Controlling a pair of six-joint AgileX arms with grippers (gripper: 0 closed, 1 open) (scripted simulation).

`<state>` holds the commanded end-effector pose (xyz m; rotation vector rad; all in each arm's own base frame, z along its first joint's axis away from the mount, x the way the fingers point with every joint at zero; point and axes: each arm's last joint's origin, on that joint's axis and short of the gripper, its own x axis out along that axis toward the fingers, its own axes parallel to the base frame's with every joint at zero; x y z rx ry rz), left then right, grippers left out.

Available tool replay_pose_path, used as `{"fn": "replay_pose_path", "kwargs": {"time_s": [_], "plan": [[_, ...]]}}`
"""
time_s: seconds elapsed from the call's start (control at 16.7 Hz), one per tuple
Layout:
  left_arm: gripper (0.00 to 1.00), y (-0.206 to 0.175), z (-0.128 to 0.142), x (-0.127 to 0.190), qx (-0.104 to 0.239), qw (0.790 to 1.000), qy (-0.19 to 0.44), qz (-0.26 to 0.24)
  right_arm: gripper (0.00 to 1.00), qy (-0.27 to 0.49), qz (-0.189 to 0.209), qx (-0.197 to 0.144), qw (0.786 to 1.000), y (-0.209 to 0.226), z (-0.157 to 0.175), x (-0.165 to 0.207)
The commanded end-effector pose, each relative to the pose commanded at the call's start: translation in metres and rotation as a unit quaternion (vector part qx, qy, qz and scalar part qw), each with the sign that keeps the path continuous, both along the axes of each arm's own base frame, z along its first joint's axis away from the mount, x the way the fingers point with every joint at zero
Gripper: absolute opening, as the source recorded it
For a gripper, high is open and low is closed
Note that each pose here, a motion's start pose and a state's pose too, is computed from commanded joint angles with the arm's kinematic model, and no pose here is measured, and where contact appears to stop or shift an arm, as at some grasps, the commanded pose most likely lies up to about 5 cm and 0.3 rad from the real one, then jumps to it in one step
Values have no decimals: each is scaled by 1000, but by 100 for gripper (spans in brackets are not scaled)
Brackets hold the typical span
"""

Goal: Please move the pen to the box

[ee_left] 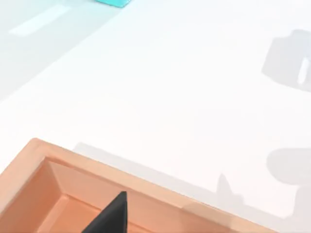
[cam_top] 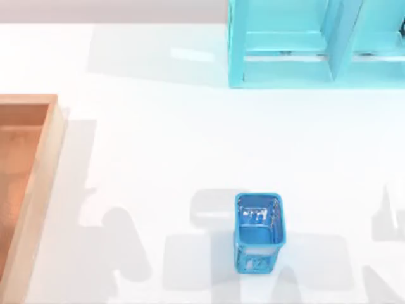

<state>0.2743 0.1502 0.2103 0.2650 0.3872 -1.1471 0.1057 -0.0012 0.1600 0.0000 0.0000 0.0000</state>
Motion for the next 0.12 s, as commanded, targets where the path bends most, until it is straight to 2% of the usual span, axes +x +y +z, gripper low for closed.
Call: {"fn": "replay_pose_path", "kwargs": {"time_s": [0.12], "plan": [[100, 0, 0, 0, 0, 1000, 0, 0, 100, 0, 0, 0, 1000, 0, 0, 0]]}}
